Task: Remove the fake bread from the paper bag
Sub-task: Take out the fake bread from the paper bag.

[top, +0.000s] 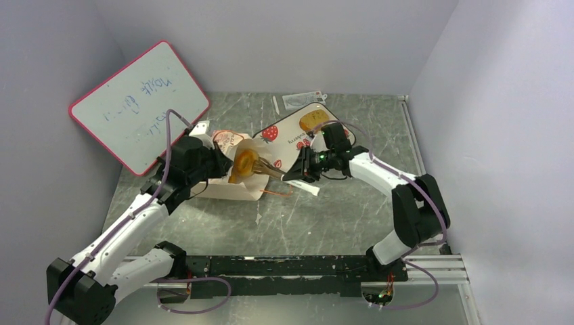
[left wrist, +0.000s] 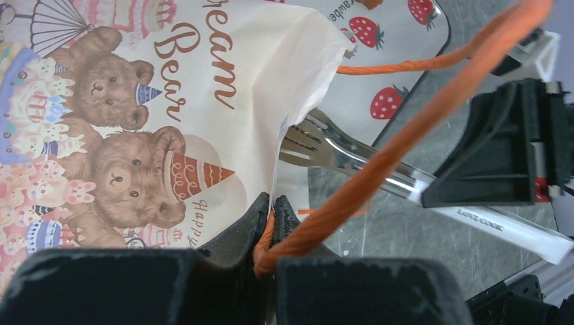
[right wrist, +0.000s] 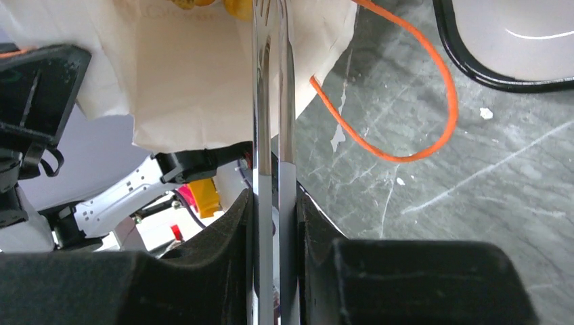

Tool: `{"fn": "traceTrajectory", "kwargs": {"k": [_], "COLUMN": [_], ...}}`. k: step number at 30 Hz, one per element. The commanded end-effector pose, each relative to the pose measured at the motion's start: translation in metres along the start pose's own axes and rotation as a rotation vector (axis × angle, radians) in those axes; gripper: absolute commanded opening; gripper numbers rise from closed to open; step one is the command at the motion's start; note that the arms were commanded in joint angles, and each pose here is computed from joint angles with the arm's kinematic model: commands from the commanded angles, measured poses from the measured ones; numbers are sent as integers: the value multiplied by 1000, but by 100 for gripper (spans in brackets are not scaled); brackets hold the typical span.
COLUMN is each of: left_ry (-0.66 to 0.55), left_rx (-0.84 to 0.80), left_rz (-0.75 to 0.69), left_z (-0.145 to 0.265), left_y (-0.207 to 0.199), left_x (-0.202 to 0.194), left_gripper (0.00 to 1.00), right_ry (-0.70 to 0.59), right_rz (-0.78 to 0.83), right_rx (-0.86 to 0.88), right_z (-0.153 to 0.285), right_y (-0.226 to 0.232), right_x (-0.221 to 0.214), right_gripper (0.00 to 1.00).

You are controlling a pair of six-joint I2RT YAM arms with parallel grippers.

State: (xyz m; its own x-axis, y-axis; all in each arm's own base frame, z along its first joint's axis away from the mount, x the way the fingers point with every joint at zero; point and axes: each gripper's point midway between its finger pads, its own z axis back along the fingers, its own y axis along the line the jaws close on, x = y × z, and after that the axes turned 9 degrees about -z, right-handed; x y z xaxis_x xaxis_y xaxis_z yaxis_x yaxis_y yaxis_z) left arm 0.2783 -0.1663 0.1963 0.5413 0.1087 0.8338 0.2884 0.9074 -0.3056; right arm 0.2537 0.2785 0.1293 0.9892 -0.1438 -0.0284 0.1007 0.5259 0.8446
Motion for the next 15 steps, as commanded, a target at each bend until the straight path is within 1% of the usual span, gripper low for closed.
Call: {"fn": "traceTrajectory", "kwargs": {"k": [1,15], "left_ry": [-5,4], "left_rx": [76,192], "left_rz": [23,48], "left_z": [-3,-17], "left_y": [11,24], "left_x": [2,8], "left_gripper": [7,7], "right_ry": [-38,-141], "right_rz": [46,107], "right_rx": [-21,-17], "right_z": [20,74], "right_y": [1,28], "right_x": [-1,-11], "right_gripper": [5,4]}}
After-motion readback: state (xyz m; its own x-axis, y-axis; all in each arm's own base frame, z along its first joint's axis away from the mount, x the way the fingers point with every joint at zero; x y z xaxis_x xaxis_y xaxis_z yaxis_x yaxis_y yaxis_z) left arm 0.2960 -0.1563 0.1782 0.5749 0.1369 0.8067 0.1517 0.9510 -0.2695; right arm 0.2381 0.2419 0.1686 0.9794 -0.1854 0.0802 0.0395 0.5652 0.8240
